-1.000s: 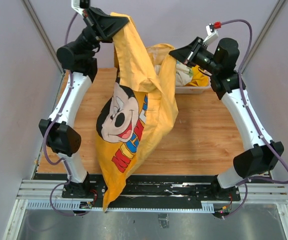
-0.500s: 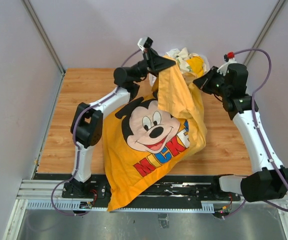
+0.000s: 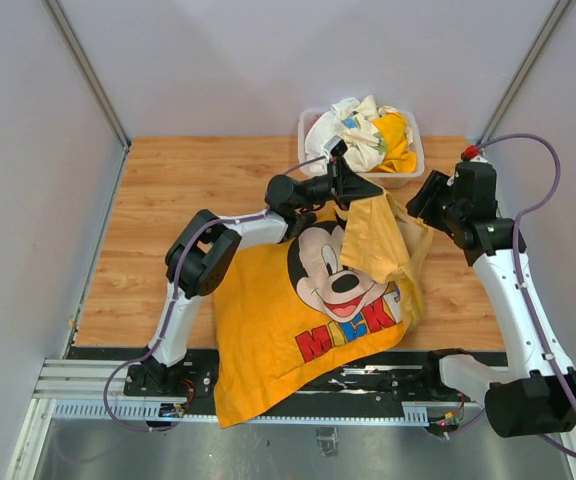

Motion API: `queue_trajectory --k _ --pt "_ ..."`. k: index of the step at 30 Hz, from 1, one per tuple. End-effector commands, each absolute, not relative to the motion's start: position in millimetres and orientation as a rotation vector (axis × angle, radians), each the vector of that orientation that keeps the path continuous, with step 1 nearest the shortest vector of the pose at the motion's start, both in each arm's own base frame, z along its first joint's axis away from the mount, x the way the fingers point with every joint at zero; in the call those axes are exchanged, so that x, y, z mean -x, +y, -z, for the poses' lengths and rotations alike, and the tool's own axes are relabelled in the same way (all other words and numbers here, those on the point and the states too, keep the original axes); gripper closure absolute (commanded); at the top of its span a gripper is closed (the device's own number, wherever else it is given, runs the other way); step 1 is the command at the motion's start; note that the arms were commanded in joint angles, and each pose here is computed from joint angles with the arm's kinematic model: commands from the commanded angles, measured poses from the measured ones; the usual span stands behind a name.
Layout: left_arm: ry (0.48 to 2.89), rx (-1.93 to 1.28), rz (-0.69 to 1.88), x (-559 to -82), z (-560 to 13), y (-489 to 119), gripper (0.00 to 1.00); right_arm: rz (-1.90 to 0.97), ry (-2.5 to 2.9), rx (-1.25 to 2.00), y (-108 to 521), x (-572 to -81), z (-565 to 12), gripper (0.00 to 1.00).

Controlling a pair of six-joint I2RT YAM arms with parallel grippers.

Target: Put the pillow into the pillowcase

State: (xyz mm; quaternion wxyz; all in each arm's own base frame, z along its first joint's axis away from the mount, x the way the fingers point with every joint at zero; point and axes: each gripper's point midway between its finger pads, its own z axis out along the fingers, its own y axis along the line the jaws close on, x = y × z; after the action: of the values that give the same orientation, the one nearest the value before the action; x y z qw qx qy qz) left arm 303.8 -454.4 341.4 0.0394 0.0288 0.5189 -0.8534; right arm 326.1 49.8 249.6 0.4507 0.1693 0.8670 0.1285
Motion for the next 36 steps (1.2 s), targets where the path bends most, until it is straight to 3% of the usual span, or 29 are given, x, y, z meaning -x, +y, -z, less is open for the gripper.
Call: queue_trajectory --k 1,4,6,10,14,16,17,18,23,26,29,36 --pt "1.532 -0.190 2.606 -290.9 -355.5 -447.1 0.81 -0.187 2.139 -0.478 24.4 -309.8 -252.1 0.42" --pt "1.590 -0.232 2.575 -284.3 -358.3 -447.3 0.60 -0.185 2.123 -0.465 23.4 -306.4 -259.7 0.39" --pt "1.764 -0.266 2.467 -285.2 -346.4 -458.8 0.51 -0.178 2.114 -0.459 22.1 -304.4 -263.6 0.37" --pt "1.919 -0.325 2.297 -285.8 -334.7 -474.8 0.50 -0.265 2.110 -0.389 36.6 -305.8 -268.2 0.35" --pt "1.840 -0.321 2.413 -279.9 -349.1 -468.9 0.44 -0.317 2.124 -0.362 45.5 -307.1 -265.1 0.34" --pt "1.817 -0.315 2.443 -277.6 -355.9 -460.8 0.38 -0.322 2.129 -0.345 47.0 -307.0 -265.4 0.33" --pt "1.813 -0.327 2.436 -277.6 -359.2 -456.4 0.27 -0.318 2.135 -0.339 46.9 -306.5 -264.9 0.33" --pt "1.814 -0.353 2.405 -277.8 -360.7 -451.6 0.23 -0.315 2.143 -0.336 46.7 -305.3 -263.2 0.32" --pt "1.917 -0.269 2.204 -306.9 -353.7 -433.1 0.21 -0.391 2.134 -0.288 58.7 -303.5 -263.3 0.31" --pt "1.917 -0.255 2.162 -317.5 -358.3 -418.7 0.19 -0.465 2.146 -0.245 71.4 -301.3 -261.4 0.24" --pt "1.961 -0.239 2.063 -330.4 -355.0 -418.4 0.18 -0.524 2.164 -0.167 86.8 -297.1 -261.6 0.22" --pt "1.867 -0.237 2.210 -350.8 -365.3 -445.2 0.21 -0.551 2.181 -0.073 106.3 -281.3 -252.6 0.21"
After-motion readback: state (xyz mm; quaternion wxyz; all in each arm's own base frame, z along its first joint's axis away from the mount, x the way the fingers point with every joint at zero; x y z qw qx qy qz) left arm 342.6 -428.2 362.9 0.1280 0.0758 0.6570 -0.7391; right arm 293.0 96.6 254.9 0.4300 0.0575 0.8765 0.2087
